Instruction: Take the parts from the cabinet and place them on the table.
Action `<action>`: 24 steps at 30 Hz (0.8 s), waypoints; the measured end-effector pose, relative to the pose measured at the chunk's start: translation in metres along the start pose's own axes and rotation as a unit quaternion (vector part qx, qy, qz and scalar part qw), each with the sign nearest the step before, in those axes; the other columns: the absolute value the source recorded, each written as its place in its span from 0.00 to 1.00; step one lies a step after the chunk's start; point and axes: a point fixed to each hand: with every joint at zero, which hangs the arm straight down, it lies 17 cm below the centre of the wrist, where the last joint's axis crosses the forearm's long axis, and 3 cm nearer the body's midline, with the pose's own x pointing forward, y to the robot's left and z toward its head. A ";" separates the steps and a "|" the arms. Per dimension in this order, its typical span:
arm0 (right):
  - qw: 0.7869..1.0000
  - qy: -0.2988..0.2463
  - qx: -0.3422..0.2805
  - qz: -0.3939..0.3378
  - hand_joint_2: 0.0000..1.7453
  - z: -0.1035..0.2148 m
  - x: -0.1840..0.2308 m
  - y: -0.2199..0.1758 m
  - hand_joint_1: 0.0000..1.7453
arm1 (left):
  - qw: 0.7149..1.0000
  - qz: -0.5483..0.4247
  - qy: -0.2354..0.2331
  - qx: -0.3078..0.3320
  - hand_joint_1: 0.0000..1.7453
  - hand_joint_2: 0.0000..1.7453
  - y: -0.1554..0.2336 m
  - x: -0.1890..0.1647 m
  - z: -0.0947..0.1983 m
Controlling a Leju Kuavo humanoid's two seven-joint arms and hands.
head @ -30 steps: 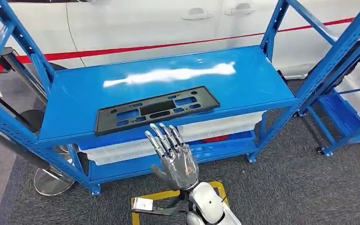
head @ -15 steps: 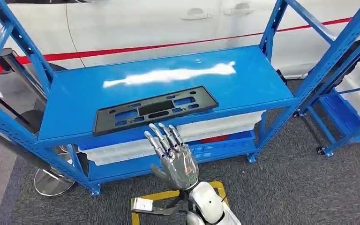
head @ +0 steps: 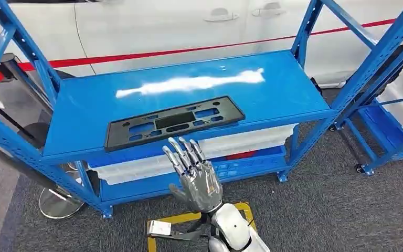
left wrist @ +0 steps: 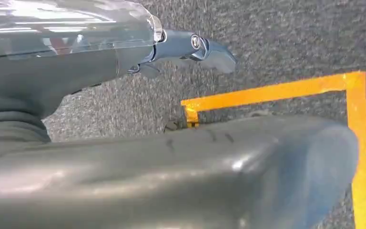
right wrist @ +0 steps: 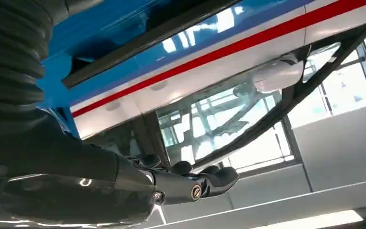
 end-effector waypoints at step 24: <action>0.925 0.232 0.184 -0.236 1.00 0.064 -0.110 0.149 0.00 | 0.992 0.023 0.055 0.110 0.00 0.00 0.051 -0.024 0.000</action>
